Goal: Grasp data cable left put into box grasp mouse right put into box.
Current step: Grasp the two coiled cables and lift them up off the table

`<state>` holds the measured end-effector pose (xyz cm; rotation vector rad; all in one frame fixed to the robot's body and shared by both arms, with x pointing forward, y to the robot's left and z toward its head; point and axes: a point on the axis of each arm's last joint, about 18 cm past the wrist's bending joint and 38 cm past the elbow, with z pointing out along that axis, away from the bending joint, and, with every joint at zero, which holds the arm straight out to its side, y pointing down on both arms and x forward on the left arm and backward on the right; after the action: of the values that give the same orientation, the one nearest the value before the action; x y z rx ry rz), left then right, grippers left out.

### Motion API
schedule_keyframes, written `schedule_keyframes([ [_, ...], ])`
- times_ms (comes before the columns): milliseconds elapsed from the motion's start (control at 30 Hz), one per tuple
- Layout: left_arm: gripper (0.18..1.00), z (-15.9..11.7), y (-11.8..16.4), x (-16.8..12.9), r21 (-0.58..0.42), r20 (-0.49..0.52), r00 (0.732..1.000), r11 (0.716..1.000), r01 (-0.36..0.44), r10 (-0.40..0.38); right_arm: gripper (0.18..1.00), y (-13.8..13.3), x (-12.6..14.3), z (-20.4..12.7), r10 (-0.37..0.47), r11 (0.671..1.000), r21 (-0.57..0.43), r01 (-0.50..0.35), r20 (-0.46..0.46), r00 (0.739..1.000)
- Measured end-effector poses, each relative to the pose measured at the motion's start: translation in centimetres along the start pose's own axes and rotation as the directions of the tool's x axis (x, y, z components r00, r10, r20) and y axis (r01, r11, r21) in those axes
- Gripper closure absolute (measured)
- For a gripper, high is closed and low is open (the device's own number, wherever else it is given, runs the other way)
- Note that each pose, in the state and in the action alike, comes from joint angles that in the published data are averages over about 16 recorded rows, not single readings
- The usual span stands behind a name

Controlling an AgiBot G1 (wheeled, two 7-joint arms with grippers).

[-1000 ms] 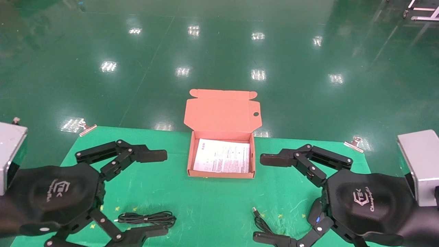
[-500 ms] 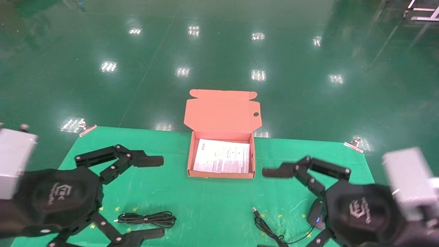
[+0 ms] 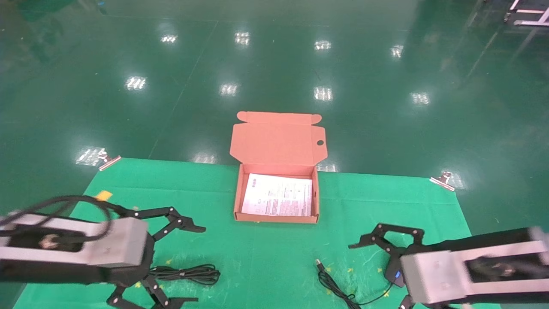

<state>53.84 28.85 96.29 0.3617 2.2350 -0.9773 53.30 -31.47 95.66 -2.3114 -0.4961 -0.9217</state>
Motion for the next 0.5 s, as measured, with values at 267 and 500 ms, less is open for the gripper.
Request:
schedule_keyframes([
  [267,0.184,4.0,1.9,-1.9,-0.230,-0.038,0.989,0.962,-0.146,0.141,0.178,2.9,0.6,2.3,-0.073,0.971,-0.223,0.089,0.080,0.994],
  [500,0.184,7.6,3.8,-2.9,-0.394,-0.073,0.971,0.887,-0.238,0.229,0.178,5.2,0.4,4.7,-0.052,0.933,-0.350,0.084,0.099,0.994],
])
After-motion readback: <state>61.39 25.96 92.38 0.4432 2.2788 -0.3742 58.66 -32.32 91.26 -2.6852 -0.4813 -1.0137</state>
